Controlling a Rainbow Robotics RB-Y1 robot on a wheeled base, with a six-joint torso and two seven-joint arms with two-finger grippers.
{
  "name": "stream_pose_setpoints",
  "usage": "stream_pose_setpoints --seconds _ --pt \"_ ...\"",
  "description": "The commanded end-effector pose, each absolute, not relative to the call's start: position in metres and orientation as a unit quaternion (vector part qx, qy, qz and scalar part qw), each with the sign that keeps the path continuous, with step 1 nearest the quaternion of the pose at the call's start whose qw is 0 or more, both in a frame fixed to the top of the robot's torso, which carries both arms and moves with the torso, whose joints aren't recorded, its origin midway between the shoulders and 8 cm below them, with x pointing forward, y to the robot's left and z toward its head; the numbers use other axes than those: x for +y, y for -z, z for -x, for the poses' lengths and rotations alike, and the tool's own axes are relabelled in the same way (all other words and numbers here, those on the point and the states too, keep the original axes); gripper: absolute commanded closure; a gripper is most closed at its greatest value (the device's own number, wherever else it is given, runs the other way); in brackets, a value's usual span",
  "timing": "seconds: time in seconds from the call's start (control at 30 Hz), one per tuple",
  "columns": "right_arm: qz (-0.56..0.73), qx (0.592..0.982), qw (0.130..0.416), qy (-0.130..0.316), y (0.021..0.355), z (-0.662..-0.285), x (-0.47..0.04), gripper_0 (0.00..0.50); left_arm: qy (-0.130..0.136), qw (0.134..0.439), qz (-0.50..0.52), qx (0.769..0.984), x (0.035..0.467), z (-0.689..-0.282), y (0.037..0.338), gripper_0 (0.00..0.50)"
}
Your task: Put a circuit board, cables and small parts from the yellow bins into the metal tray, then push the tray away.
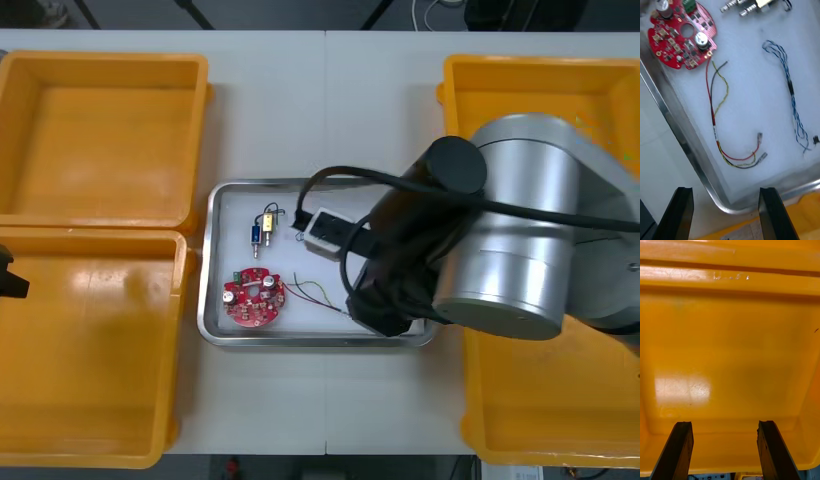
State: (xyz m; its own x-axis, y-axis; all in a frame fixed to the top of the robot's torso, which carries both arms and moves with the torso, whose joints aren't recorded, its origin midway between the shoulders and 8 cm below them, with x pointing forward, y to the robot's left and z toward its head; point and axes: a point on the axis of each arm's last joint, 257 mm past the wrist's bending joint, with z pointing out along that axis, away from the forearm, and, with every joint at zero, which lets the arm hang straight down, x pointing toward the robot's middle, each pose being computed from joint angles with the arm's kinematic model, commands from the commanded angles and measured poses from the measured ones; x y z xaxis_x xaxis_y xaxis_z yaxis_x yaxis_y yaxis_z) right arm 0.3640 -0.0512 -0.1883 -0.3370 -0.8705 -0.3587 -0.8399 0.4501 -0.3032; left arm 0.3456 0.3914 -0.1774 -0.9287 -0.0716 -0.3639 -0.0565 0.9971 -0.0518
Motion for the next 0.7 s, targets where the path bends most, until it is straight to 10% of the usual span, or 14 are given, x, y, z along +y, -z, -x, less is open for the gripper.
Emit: stream_pose_setpoints --seconds 0.03,0.7 --pt "0.596 0.76 0.257 0.028 0.197 -0.358 -0.006 0.0 -0.03 0.204 0.017 0.978 0.42 -0.342 0.16 0.0" --pt "0.674 0.696 0.225 0.107 0.276 -0.345 0.01 0.0 -0.017 0.231 -0.003 0.973 0.408 -0.358 0.159 0.0"
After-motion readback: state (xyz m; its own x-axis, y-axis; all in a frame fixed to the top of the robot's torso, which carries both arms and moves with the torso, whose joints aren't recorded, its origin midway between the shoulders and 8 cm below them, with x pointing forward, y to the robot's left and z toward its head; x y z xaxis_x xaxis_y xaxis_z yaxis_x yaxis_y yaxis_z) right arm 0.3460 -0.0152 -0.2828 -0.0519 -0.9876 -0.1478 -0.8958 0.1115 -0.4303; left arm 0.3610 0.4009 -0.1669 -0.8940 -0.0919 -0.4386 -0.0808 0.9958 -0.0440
